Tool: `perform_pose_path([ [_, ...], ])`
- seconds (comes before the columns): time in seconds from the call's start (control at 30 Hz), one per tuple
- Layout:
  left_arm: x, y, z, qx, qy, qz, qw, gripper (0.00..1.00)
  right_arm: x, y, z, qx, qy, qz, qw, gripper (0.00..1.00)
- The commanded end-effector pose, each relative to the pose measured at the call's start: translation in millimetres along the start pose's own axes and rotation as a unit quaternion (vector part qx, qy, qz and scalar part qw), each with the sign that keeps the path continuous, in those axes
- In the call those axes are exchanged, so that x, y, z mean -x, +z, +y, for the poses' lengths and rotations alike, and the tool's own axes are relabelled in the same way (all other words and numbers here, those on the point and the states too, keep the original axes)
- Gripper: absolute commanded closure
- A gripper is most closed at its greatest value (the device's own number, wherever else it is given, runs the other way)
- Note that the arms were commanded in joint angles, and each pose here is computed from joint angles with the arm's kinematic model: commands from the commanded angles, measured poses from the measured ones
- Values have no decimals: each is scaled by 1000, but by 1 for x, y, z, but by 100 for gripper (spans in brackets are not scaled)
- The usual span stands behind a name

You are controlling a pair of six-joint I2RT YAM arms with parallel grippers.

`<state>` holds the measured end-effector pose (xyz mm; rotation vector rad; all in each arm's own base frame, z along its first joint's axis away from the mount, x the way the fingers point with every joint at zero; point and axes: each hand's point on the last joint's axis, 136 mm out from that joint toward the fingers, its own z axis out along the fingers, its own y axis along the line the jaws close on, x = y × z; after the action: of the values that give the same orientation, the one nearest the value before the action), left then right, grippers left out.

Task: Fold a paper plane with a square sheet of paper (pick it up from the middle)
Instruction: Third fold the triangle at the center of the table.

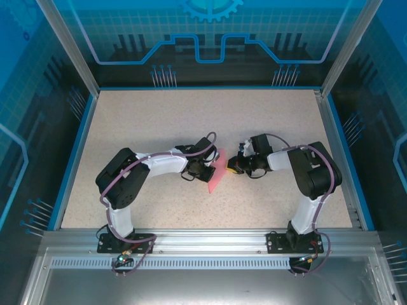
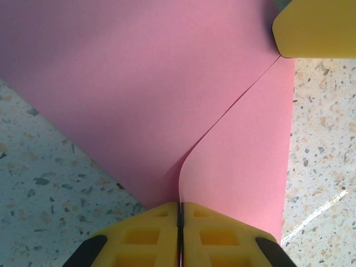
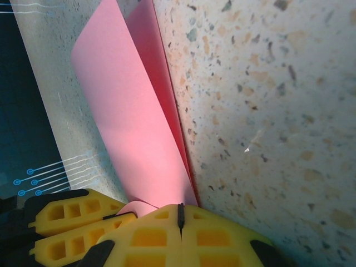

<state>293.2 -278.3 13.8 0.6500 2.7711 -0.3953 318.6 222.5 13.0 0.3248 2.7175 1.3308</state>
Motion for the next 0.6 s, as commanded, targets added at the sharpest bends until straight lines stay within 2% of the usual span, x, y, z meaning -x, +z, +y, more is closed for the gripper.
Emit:
perform_pose_path([
  [0.0,-17,9,12,22,1,38,999,90,1,-5,-3,-13,0,-4,1000,100],
  [0.17,-17,10,12,22,0,38,999,90,5,-20,21,-1,-25,-17,1000,100],
  [0.3,-16,9,12,22,-1,37,999,90,1,-17,29,2,-28,-11,1000,100],
  [0.57,-17,9,12,22,-1,37,999,90,-6,7,5,-22,-10,7,1000,100],
])
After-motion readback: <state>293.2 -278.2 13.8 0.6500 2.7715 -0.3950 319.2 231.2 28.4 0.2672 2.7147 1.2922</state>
